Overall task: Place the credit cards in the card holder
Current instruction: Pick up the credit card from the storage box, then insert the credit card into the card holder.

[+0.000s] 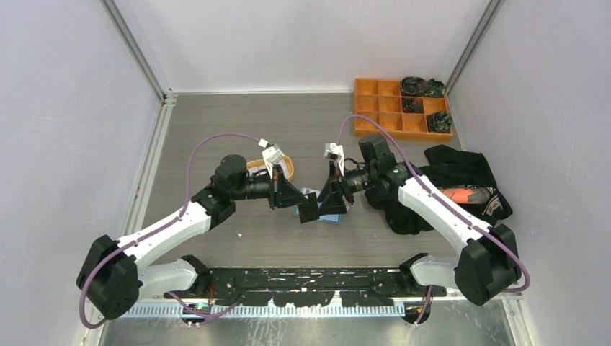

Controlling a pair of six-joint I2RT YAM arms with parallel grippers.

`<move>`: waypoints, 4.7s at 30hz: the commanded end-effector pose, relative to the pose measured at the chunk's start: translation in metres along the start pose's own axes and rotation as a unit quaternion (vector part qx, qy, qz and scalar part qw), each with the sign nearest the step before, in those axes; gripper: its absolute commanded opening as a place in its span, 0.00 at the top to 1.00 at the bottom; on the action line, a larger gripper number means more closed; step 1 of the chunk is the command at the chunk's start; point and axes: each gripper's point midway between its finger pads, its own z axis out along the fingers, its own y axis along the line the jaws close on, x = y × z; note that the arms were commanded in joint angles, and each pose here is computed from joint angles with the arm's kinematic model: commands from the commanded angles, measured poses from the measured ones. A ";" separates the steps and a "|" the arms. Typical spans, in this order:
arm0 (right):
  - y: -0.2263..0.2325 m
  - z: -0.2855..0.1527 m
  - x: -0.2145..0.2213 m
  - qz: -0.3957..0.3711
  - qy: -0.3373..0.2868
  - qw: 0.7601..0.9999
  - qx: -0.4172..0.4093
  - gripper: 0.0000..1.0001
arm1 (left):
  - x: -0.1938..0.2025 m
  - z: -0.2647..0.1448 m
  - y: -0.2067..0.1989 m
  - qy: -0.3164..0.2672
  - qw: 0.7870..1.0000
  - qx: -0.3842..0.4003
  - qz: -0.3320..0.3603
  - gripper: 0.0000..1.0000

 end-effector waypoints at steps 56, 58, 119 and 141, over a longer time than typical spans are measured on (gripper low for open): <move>-0.002 -0.023 -0.001 -0.101 0.045 0.993 0.044 0.38 | 0.007 -0.017 0.005 -0.156 0.987 -0.025 -0.025 1.00; -0.010 -0.033 0.008 -0.150 0.066 0.984 0.077 0.30 | 0.019 -0.024 0.018 -0.156 0.985 -0.059 -0.040 1.00; -0.109 -0.028 0.076 -0.101 0.217 0.944 0.226 0.82 | 0.059 0.052 0.152 -0.176 0.911 -0.235 -0.288 1.00; -0.170 -0.020 0.107 0.142 0.220 0.912 0.315 0.67 | 0.075 0.056 0.170 -0.232 0.878 -0.252 -0.335 1.00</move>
